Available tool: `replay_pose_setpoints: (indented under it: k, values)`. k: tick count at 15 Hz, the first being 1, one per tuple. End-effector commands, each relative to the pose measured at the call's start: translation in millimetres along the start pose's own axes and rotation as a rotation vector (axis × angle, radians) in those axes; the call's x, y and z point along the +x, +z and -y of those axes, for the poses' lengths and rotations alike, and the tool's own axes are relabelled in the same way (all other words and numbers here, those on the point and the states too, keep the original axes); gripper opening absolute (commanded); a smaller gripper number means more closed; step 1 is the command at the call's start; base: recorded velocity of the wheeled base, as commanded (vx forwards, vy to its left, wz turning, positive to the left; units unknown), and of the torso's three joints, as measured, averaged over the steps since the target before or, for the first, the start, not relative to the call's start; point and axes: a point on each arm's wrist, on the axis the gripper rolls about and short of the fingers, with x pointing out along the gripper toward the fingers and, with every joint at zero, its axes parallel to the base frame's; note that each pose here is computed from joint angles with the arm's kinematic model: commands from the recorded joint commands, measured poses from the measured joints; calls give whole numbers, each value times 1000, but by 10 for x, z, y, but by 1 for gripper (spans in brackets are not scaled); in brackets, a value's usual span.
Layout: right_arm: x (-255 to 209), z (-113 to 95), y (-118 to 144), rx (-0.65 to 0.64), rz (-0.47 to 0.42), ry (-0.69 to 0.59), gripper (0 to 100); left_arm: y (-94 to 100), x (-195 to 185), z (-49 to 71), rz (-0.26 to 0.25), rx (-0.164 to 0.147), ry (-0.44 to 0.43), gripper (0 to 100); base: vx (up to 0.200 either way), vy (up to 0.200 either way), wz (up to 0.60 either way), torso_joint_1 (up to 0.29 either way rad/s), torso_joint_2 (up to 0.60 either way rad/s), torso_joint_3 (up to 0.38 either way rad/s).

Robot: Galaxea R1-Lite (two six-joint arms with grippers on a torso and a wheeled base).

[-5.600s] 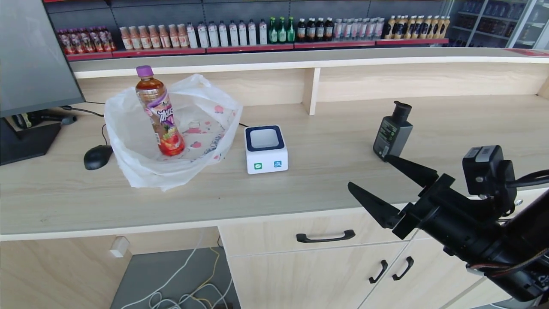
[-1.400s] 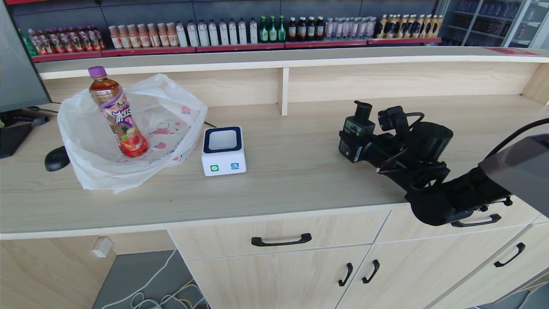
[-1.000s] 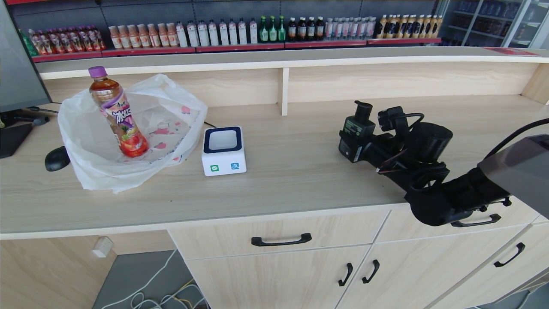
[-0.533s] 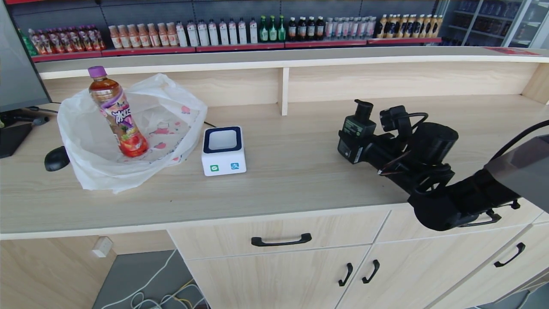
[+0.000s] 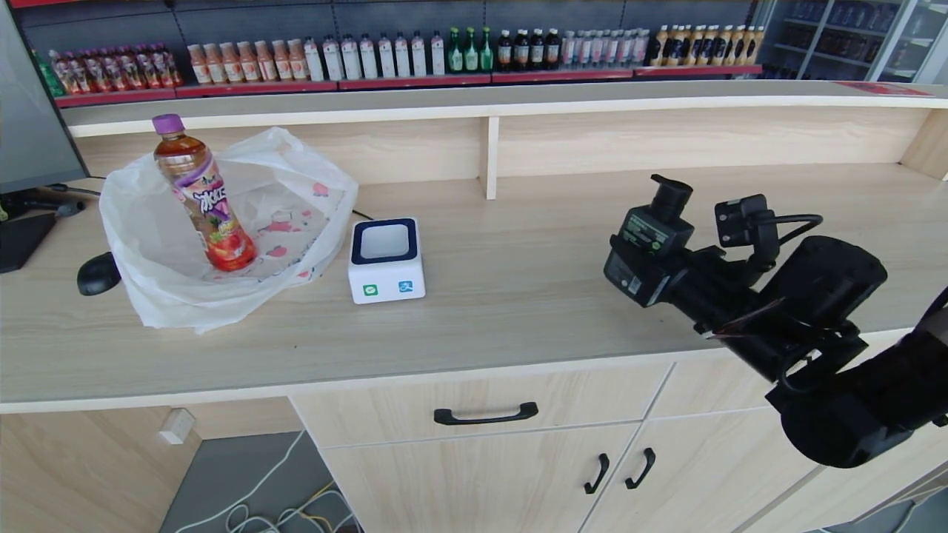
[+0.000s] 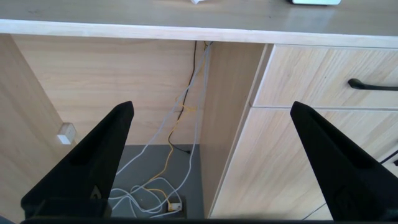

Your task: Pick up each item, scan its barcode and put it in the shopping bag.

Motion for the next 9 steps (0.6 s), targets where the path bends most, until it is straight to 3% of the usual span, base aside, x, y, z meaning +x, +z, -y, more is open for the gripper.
replay_pose_setpoints:
  k: [1,9]
  values:
    - [-210,-66,185,11,28,11,0,0,0,0,0,0,0,100,0,0,0,0,0,0]
    - [-880,-543,542,130,52,178,0,0,0,0,0,0,0,100,0,0,0,0,0,0]
